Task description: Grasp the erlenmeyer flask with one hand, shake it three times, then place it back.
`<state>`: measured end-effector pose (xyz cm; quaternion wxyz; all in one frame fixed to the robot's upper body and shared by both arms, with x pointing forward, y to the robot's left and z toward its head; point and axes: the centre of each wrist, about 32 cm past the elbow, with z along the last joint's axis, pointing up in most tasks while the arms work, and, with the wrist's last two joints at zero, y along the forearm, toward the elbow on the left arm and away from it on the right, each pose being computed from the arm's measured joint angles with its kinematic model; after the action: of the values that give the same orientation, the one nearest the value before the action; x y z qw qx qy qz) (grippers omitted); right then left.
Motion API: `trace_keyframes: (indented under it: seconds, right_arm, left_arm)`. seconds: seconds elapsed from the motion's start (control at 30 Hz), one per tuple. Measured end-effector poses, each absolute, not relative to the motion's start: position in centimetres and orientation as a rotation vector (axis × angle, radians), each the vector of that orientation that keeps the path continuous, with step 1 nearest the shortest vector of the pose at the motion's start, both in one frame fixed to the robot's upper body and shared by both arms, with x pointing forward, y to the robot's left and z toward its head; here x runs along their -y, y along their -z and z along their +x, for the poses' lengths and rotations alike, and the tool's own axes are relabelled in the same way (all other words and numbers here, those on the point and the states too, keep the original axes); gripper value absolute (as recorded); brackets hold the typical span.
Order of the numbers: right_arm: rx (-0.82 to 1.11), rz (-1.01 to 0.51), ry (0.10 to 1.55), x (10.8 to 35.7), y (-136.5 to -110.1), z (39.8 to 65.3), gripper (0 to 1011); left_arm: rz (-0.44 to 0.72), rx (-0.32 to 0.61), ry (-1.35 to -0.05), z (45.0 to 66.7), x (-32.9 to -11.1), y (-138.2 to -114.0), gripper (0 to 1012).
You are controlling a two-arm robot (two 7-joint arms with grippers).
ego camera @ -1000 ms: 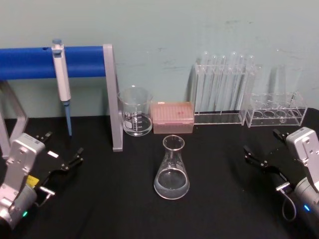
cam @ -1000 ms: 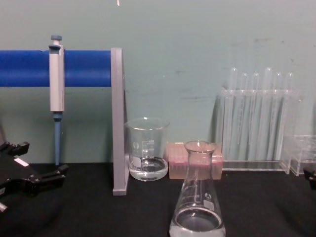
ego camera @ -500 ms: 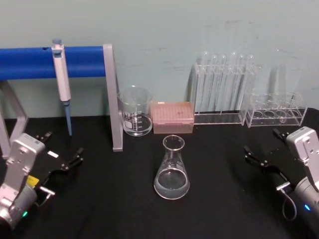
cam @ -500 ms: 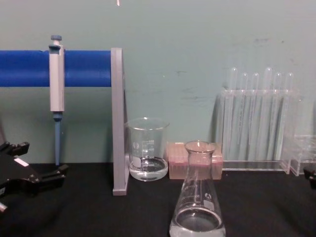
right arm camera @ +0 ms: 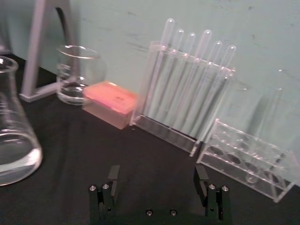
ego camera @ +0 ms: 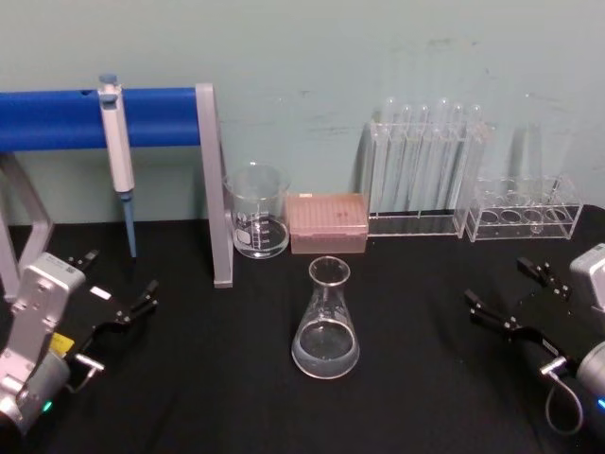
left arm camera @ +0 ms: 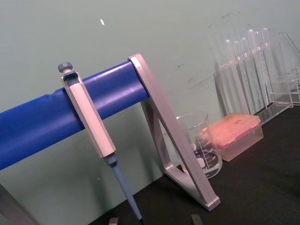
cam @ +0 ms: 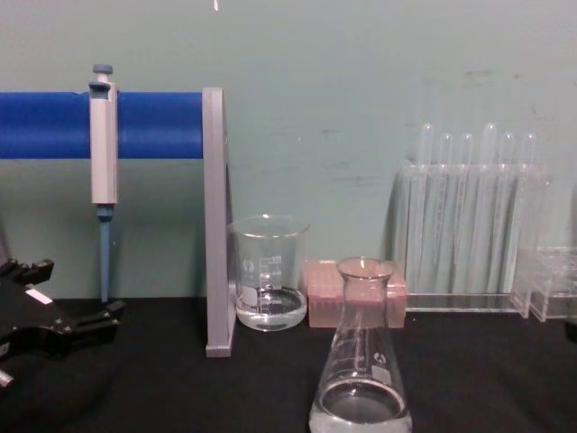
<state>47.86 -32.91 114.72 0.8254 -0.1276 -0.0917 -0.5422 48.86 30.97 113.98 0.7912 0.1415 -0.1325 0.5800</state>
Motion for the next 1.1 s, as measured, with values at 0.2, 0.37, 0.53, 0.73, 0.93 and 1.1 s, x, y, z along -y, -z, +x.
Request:
trace_keyframes:
  seconds: [0.2,0.37,0.53,0.73,0.93,1.1]
  right_arm:
    - [0.149,-0.234,1.090,33.5,-115.2,46.6,1000]
    - [0.119,-0.201,1.026,33.4,-115.5,45.7,1000]
    - [0.105,-0.172,0.965,32.9,-115.7,45.4,1000]
    - [0.098,-0.151,0.915,32.4,-115.7,45.5,1000]
    - [0.092,-0.135,0.856,31.7,-115.5,46.1,1000]
    - [0.090,-0.128,0.818,31.2,-115.3,46.6,1000]
  left_arm:
    - [0.304,0.285,-1.248,48.9,-31.0,-114.0,1001]
    - [0.304,0.285,-1.248,48.9,-31.0,-114.0,1001]
    - [0.305,0.285,-1.248,48.9,-31.0,-114.0,1001]
    - [0.305,0.285,-1.248,48.9,-31.0,-114.0,1001]
    - [0.305,0.285,-1.248,48.9,-31.0,-114.0,1001]
    - [0.305,0.285,-1.248,48.9,-31.0,-114.0,1001]
